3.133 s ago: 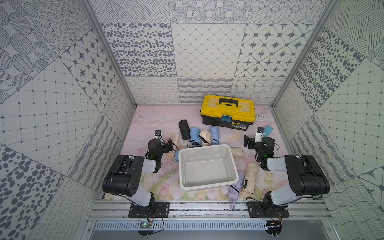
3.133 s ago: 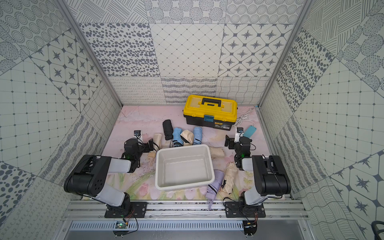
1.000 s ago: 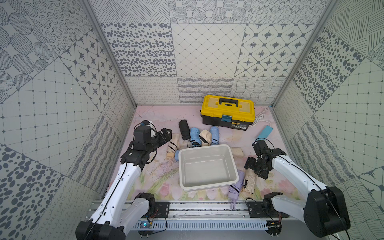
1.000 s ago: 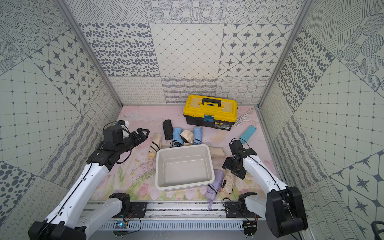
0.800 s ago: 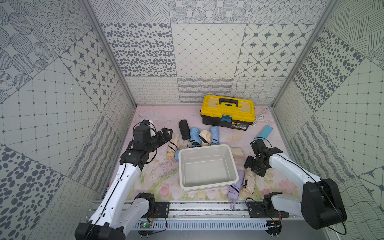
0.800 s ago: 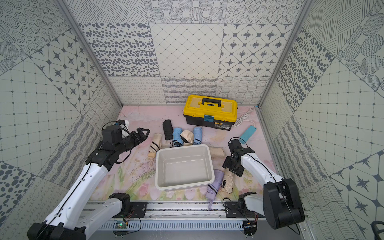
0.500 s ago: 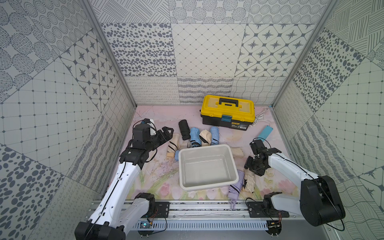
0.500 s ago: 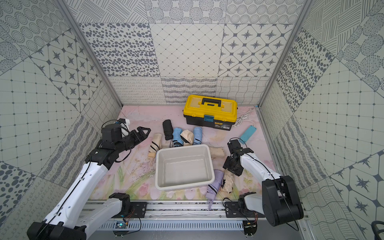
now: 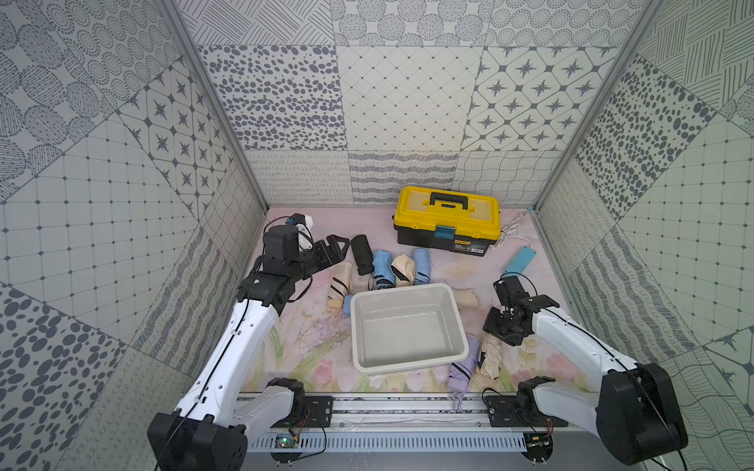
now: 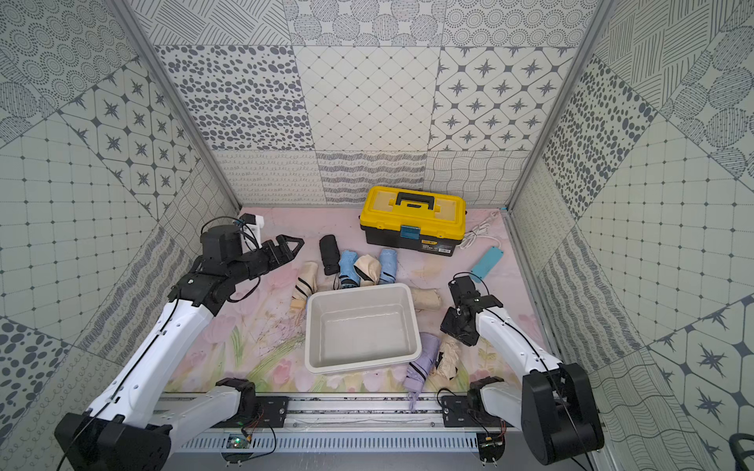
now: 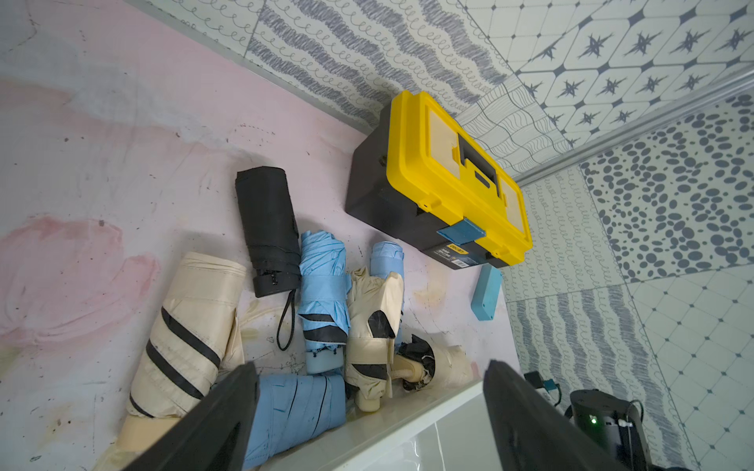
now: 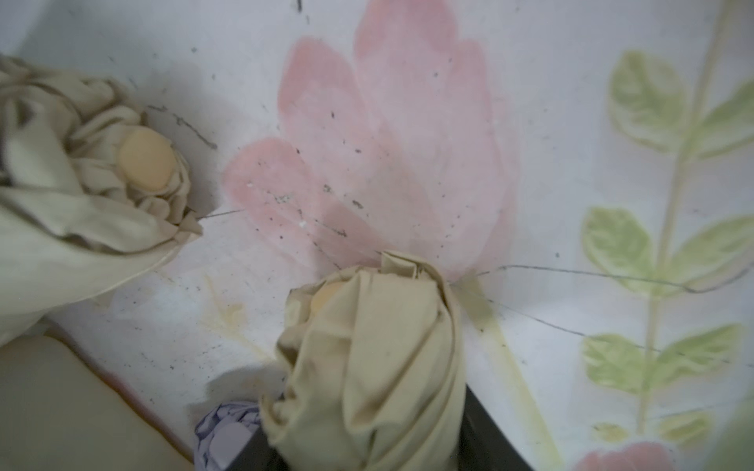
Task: Put the umbrella into the storage box
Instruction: Pick up the umbrella from the center of the board.
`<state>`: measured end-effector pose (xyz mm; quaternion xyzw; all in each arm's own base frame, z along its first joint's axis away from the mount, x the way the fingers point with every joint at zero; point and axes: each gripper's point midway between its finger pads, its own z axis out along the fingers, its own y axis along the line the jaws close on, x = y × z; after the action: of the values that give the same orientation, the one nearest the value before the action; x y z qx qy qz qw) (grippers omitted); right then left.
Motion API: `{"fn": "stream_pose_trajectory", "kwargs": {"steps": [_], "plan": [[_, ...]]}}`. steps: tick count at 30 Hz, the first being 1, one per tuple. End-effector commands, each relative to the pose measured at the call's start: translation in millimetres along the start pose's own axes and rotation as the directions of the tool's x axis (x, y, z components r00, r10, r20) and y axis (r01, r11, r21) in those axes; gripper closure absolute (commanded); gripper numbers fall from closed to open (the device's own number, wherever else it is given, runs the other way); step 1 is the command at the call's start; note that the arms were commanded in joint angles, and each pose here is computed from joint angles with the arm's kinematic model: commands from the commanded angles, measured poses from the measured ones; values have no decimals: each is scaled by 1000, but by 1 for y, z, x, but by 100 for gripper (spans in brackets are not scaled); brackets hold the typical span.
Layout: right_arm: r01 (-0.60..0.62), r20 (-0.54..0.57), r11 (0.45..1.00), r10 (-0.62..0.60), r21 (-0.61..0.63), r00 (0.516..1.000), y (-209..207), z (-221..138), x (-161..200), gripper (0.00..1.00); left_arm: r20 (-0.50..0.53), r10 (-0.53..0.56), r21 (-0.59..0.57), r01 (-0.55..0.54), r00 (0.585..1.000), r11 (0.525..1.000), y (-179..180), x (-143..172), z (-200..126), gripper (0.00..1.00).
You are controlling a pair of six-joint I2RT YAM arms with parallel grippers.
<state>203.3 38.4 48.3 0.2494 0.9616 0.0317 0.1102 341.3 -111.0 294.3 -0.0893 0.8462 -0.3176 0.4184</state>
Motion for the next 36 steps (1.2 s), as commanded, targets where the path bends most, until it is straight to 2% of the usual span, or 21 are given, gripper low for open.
{"fn": "stream_pose_trajectory", "kwargs": {"steps": [1,5,10,18,24,28,31,36], "plan": [[-33,110,999,30,24,993,-7,-34,-19,65,-41,140,122,-134,989,983,-43,8,11,9],[-49,207,997,37,54,978,-15,-73,-36,65,-68,194,170,-181,979,969,-75,22,22,12],[-16,298,999,1,48,955,-11,-125,-57,66,-75,289,249,-263,954,932,-134,45,19,13],[122,368,992,-118,11,922,13,-194,-82,67,-168,353,460,-244,920,854,-210,112,24,11],[267,374,957,-208,-113,904,60,-230,-83,67,-248,416,618,-188,875,764,-259,155,23,6],[328,380,920,-230,-216,896,101,-247,-77,67,-298,396,686,-94,868,722,-278,171,22,1],[353,383,888,-228,-296,895,133,-256,-73,67,-313,380,716,-47,870,697,-286,174,21,1],[385,387,837,-231,-389,893,176,-268,-65,67,-337,386,699,-46,859,713,-281,182,31,1]]}}
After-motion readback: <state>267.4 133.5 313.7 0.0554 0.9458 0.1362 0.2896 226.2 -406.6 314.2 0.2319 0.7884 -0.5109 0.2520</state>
